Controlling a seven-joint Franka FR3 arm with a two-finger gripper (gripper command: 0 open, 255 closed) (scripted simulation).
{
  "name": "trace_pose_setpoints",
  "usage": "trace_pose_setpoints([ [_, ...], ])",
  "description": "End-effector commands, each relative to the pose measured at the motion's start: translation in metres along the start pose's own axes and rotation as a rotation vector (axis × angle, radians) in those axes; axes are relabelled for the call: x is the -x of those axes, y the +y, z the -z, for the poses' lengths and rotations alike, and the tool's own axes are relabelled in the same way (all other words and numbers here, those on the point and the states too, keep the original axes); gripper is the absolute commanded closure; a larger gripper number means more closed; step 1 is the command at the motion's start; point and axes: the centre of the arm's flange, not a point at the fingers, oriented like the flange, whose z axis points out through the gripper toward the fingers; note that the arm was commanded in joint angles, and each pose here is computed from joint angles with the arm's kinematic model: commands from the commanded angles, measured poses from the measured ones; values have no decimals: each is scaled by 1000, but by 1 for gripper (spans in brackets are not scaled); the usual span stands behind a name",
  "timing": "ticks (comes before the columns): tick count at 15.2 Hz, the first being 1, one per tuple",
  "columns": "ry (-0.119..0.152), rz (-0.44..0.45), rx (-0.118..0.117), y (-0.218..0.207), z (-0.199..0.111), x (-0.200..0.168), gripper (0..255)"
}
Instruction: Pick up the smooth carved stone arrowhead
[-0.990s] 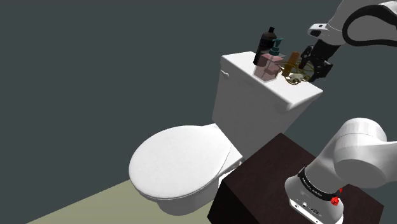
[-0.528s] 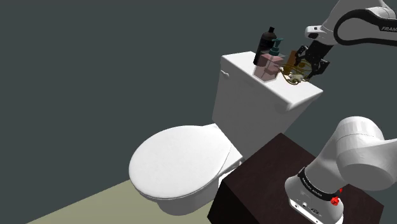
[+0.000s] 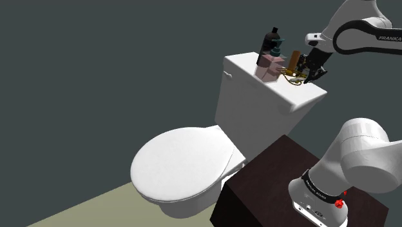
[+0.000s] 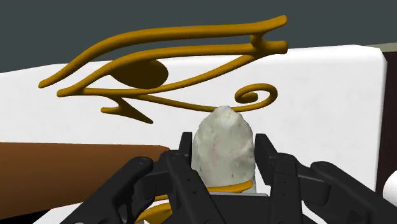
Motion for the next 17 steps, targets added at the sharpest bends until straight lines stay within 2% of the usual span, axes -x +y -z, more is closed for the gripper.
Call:
trace_pose_setpoints([
  [1, 0, 0, -2, 0, -1, 0, 255],
  [8, 0, 0, -2, -1, -1, -1, 255],
  [17, 0, 0, -2, 8, 45, 3, 255],
])
